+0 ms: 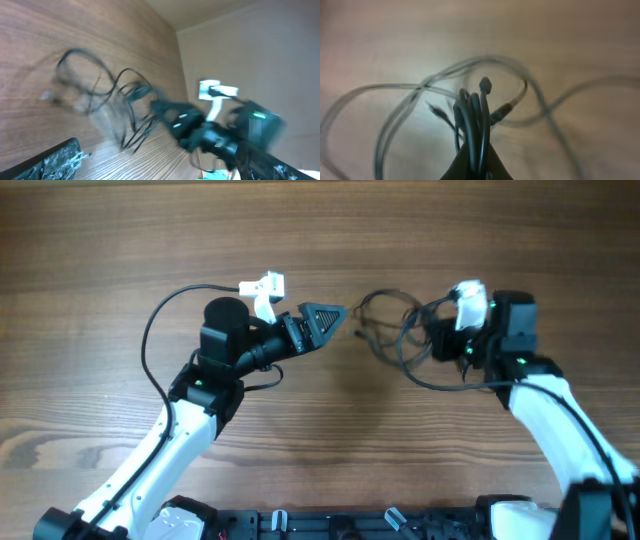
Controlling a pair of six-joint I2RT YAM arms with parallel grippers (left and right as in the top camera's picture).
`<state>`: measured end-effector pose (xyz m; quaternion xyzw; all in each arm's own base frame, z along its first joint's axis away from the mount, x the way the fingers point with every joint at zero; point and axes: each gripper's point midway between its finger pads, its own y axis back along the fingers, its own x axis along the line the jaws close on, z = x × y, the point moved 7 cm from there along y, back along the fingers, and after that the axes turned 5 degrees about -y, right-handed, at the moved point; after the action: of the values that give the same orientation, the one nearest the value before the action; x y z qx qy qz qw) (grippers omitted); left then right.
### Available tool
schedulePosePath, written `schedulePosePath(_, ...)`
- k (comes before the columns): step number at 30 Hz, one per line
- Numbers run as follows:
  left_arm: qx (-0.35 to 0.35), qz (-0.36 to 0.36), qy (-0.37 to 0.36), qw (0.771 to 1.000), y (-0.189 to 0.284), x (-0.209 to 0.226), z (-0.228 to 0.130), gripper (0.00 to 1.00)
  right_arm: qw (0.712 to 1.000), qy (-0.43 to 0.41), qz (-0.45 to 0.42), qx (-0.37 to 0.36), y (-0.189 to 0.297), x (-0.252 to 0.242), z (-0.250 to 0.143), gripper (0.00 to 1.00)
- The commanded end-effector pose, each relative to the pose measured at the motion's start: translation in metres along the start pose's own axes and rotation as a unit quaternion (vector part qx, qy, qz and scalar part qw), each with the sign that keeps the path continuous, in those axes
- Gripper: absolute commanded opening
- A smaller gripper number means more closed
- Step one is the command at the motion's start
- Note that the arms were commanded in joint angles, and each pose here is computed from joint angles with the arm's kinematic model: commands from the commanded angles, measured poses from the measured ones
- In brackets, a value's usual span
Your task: Untangle cables
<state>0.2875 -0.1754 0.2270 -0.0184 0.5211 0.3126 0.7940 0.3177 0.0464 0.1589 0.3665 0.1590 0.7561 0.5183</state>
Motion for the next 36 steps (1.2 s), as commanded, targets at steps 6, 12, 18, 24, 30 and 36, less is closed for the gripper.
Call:
schedulePosePath(6, -0.049, 0.046, 0.137, 0.988, -0.028, 0.006, -0.007, 1.00, 0.987, -0.043, 0.102, -0.119, 0.043, 0.041, 0.051, 0.04)
schedulePosePath(12, -0.139, 0.084, 0.302, 0.939, -0.042, 0.009, -0.017, 1.00, 0.982, -0.055, 0.149, -0.098, 0.044, 0.050, 0.047, 0.04)
schedulePosePath(18, -0.165, 0.090, 0.367, 0.911, -0.071, 0.009, -0.049, 0.91, 0.972, -0.094, 0.204, -0.068, 0.047, 0.060, 0.043, 0.04)
schedulePosePath(24, -0.160, 0.034, 0.361, 0.918, -0.104, 0.014, -0.057, 0.49, 0.964, -0.087, 0.246, -0.047, 0.051, 0.069, 0.040, 0.04)
schedulePosePath(30, -0.086, 0.075, 0.339, 0.934, -0.111, 0.027, -0.079, 0.04, 0.977, -0.095, 0.173, -0.082, 0.045, 0.054, 0.046, 0.04)
schedulePosePath(36, 0.020, 0.065, 0.203, 0.977, -0.108, 0.026, -0.089, 0.04, 0.978, -0.157, 0.001, -0.141, 0.041, 0.016, 0.051, 0.09)
